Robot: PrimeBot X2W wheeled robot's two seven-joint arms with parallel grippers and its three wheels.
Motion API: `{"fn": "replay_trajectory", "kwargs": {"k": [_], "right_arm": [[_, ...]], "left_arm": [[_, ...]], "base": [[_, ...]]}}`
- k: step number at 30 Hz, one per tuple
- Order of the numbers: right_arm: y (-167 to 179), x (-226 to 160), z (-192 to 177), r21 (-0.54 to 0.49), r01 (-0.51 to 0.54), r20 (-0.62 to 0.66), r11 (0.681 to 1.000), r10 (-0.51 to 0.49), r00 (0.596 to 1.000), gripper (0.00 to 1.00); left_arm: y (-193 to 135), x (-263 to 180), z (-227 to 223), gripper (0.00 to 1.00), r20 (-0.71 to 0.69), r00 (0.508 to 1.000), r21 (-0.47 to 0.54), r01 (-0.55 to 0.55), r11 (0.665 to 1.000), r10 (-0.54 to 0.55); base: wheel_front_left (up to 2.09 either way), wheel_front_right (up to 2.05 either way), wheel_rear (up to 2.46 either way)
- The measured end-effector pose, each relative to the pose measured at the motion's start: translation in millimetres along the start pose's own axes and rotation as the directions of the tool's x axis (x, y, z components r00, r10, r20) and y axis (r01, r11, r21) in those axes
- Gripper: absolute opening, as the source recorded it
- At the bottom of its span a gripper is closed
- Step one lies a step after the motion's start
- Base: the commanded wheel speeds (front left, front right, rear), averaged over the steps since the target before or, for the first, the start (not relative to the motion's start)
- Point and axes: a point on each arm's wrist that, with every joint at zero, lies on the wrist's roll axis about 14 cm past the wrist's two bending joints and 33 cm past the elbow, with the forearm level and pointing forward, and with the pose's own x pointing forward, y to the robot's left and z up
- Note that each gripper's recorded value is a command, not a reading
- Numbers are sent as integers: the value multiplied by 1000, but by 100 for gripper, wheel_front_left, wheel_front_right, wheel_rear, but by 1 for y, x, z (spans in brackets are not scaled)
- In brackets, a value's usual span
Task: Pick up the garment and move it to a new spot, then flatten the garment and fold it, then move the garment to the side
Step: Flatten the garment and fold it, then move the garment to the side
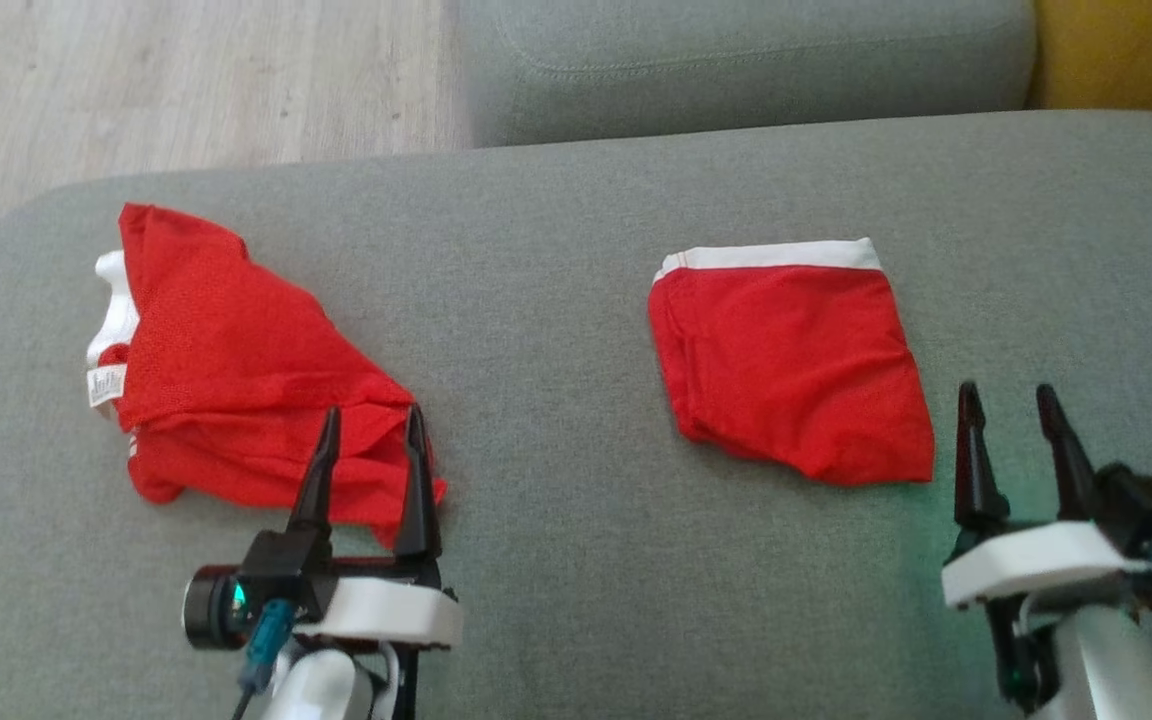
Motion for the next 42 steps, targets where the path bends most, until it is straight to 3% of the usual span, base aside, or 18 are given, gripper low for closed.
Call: {"fn": "replay_trajectory", "kwargs": {"k": [10,20,24,33,34,35,36,42], "right_arm": [[1,-17,-11,13,2,-27,1000,-2,1000,100],[10,35,-36,51,-9,-193,999,19,981,100],[14,52,-57,72,-6,-294,997,27,955,100],[28,65,-98,107,-18,-511,994,70,857,100],[28,66,-100,98,-25,-529,995,74,846,88],[27,68,-99,89,-33,-537,995,76,840,37],[26,69,-99,81,-41,-543,996,78,836,0],[17,67,-91,-10,-101,-549,995,79,832,0]], "left_arm": [[-1,-4,-5,100,-15,1000,1,3,1000,-3],[8,9,-21,100,-59,998,0,-15,1000,15],[11,14,-24,100,-69,997,5,-19,1000,19],[27,10,-34,100,-100,993,18,-64,998,65],[28,10,-34,100,-100,993,19,-66,998,67],[29,10,-34,100,-100,993,20,-68,998,69],[29,10,-33,100,-99,993,20,-69,997,70],[27,10,-30,100,-90,994,21,-63,998,64]], "base": [[0,0,0],[0,0,0],[0,0,0],[0,0,0],[0,0,0],[0,0,0],[0,0,0],[0,0,0]]}}
